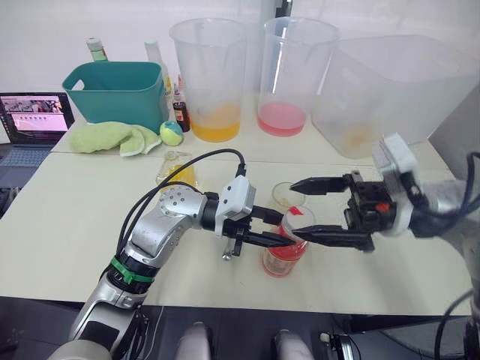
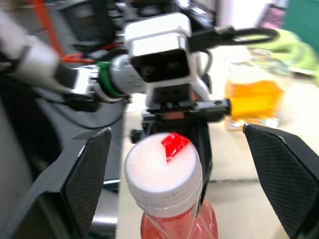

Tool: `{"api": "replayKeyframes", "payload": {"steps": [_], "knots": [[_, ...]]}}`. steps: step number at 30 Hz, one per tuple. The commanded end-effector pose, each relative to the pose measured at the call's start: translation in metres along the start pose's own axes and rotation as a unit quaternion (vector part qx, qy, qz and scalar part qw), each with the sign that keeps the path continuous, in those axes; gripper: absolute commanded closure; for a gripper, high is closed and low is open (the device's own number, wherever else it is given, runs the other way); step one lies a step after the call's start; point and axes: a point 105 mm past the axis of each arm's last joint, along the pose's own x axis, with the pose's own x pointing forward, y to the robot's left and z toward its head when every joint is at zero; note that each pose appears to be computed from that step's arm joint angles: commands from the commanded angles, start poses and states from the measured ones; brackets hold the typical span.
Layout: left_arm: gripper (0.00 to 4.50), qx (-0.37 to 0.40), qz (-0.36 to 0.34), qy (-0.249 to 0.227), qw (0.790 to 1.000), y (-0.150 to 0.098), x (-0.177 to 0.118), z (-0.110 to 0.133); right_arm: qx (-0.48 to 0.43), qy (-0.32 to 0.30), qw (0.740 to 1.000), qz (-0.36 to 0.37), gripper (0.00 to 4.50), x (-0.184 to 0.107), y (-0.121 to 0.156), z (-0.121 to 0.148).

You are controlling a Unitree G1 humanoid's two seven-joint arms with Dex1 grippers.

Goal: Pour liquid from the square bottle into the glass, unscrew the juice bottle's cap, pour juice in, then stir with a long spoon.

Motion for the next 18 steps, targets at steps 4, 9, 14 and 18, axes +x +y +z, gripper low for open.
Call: {"api": "replayKeyframes", "payload": {"steps": [4,9,14,18], "knots": [[3.27,-0.022,-0.005,0.019,1.0,-0.002,-0.001,-0.014,-0.019,-0.03,0.992,-0.121,0.04,0.004,0.018,0.007],[3.27,-0.024,-0.005,0.017,1.0,-0.003,-0.001,-0.015,0.007,-0.053,0.981,-0.188,0.04,0.008,0.028,0.004],[3.27,-0.026,-0.008,0.015,1.0,-0.003,0.0,-0.016,0.016,-0.064,0.972,-0.225,0.04,0.012,0.029,0.008],[3.27,-0.026,-0.01,0.015,1.0,-0.003,0.001,-0.016,0.024,-0.058,0.967,-0.246,0.04,0.011,0.027,0.006]]}}
